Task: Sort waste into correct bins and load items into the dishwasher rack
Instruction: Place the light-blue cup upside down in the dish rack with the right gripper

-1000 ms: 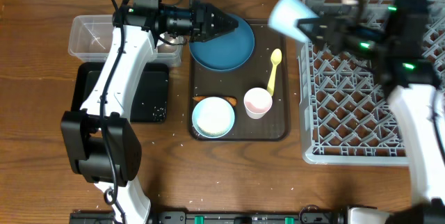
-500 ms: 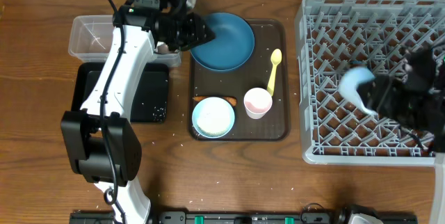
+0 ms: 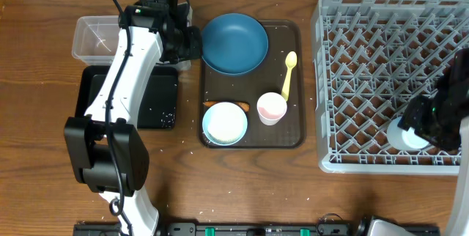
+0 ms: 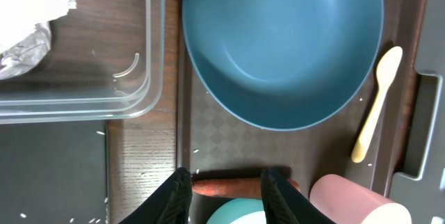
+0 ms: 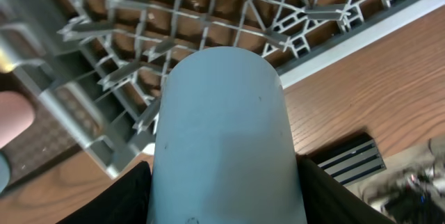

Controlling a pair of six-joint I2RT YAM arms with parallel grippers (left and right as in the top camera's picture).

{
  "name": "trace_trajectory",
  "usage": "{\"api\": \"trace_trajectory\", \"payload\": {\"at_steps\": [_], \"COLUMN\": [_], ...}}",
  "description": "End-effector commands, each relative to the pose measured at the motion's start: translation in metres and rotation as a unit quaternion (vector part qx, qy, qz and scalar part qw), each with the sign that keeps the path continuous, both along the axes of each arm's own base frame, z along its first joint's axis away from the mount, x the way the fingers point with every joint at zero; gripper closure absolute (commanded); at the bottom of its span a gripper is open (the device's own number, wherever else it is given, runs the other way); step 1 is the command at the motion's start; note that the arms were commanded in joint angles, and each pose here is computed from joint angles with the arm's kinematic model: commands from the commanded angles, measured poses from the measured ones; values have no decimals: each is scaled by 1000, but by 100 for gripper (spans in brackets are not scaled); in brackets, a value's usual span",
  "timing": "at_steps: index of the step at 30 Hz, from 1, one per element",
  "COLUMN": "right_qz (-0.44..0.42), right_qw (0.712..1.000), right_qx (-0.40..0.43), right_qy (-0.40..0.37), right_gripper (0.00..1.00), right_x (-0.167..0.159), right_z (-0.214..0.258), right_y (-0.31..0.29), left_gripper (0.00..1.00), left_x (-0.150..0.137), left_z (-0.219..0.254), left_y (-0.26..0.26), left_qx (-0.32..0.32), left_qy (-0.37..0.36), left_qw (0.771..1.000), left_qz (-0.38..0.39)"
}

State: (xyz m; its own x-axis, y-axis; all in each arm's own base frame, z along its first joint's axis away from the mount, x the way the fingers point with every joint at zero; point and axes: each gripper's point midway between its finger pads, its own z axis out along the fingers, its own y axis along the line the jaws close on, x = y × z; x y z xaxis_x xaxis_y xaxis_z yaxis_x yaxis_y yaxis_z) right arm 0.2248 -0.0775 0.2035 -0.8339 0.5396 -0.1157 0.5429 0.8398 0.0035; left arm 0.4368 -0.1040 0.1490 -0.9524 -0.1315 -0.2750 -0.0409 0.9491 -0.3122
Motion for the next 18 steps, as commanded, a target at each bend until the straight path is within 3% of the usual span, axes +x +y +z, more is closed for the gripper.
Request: {"api": "trace_trajectory", "payload": {"at_steps": [1,7,18], "right_qz": [-18,-4,8], "right_qw": [1000,1000,999], "right_qx": [-14,28,42], "right_qy": [15,-9,16], "right_gripper": [47,52,48], "right_x": [7,42,61], "right_z": [-8,-27,-59], "right_y": [-17,-14,-16], "left_gripper": [64,64,64], "left_x": [-3,-3,-3], "left_z": [-6,-6,-7], "left_y": [6,6,6], "left_qx": [18,18,18], "left_qy": [5,5,5], "left_qw": [1000,1000,1000], "left_qz": [-3,-3,-3]}}
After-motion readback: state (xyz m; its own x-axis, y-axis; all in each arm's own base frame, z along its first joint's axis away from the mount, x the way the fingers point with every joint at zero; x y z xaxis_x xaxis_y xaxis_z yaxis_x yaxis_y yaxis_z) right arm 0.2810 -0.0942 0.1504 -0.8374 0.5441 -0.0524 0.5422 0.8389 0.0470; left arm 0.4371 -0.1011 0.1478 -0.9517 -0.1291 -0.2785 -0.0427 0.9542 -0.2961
